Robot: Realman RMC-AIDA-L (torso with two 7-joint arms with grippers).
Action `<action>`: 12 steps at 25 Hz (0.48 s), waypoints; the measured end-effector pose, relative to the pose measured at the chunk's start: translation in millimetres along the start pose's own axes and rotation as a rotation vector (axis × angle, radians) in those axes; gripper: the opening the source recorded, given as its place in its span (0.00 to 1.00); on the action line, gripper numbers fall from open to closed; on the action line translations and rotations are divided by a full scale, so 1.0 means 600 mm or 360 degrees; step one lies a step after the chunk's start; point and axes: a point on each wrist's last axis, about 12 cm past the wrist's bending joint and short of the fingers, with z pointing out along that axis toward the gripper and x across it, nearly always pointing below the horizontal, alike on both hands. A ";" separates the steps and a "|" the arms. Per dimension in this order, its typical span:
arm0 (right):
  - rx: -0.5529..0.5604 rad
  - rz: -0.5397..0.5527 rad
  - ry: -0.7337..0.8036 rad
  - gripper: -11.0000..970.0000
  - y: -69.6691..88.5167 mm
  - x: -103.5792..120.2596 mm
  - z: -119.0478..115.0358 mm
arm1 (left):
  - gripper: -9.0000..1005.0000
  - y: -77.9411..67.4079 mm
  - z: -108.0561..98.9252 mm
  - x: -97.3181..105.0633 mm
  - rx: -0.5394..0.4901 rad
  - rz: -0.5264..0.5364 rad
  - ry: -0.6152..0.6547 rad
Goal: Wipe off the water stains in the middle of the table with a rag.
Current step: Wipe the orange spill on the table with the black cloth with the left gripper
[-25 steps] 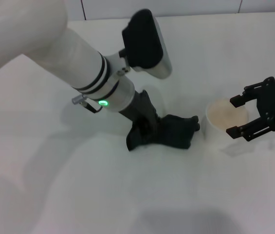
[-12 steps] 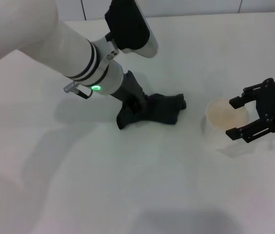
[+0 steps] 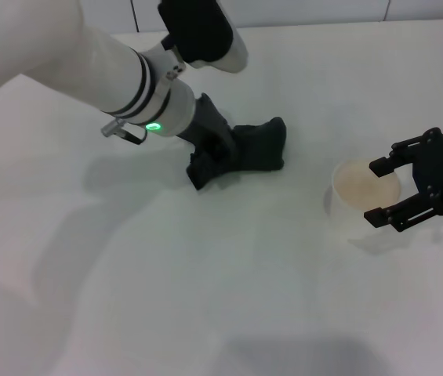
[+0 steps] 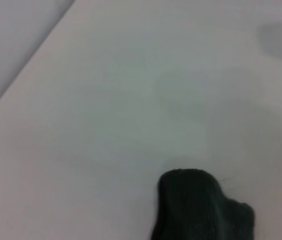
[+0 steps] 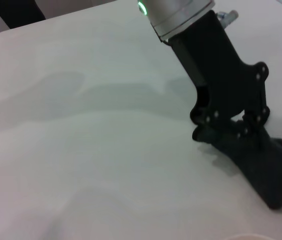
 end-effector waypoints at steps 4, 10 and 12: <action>0.0000 0.0000 0.0000 0.87 0.000 0.000 0.000 | 0.06 -0.022 0.007 -0.010 0.0101 0.0066 -0.0039; 0.0002 0.0003 -0.0001 0.87 0.000 0.001 -0.002 | 0.06 -0.057 -0.001 -0.020 0.0315 0.0191 -0.0040; 0.0008 0.0006 -0.0003 0.87 -0.001 0.002 -0.004 | 0.06 -0.067 -0.006 -0.017 0.0370 0.0213 -0.0032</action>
